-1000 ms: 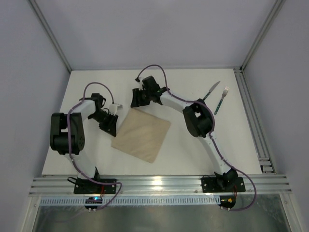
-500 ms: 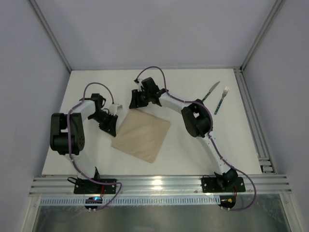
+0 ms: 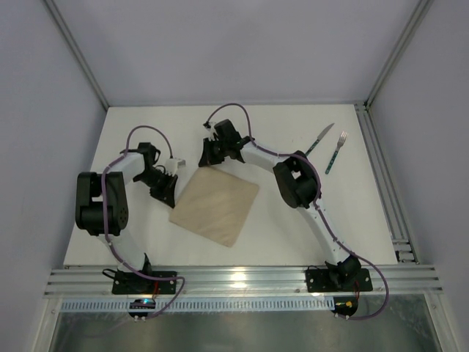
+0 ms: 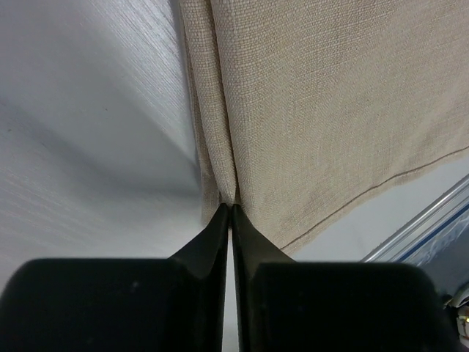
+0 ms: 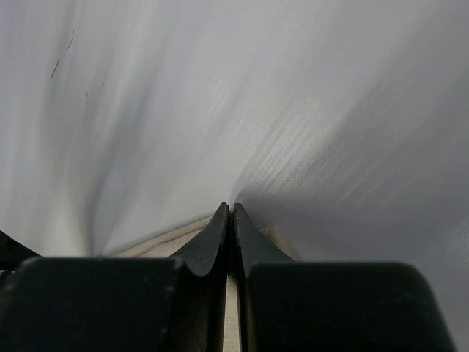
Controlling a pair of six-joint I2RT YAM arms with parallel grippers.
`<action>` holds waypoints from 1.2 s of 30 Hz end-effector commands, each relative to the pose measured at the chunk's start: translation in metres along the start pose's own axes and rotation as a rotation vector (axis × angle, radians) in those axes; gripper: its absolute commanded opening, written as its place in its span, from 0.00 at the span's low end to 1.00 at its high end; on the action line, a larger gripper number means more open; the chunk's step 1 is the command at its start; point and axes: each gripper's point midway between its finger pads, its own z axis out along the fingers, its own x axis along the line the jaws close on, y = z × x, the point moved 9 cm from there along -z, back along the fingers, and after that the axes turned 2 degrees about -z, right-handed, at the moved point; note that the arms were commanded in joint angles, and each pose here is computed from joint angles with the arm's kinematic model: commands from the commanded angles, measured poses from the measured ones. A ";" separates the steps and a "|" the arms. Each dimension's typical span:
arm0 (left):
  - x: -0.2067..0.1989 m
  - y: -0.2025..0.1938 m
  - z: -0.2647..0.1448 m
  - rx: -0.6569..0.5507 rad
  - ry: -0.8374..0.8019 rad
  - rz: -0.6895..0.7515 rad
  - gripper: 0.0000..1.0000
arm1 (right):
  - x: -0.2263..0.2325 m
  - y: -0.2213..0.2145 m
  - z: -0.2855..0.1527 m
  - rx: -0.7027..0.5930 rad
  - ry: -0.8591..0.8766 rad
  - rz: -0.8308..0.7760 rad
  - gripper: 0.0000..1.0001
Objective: Fold the napkin into a case and place the utensils inside
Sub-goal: Smooth out the lower triangle-folded napkin at the center of the board.
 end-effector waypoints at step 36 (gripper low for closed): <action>0.006 -0.012 -0.009 -0.028 0.026 -0.018 0.13 | 0.024 0.024 -0.027 -0.098 -0.074 -0.114 0.38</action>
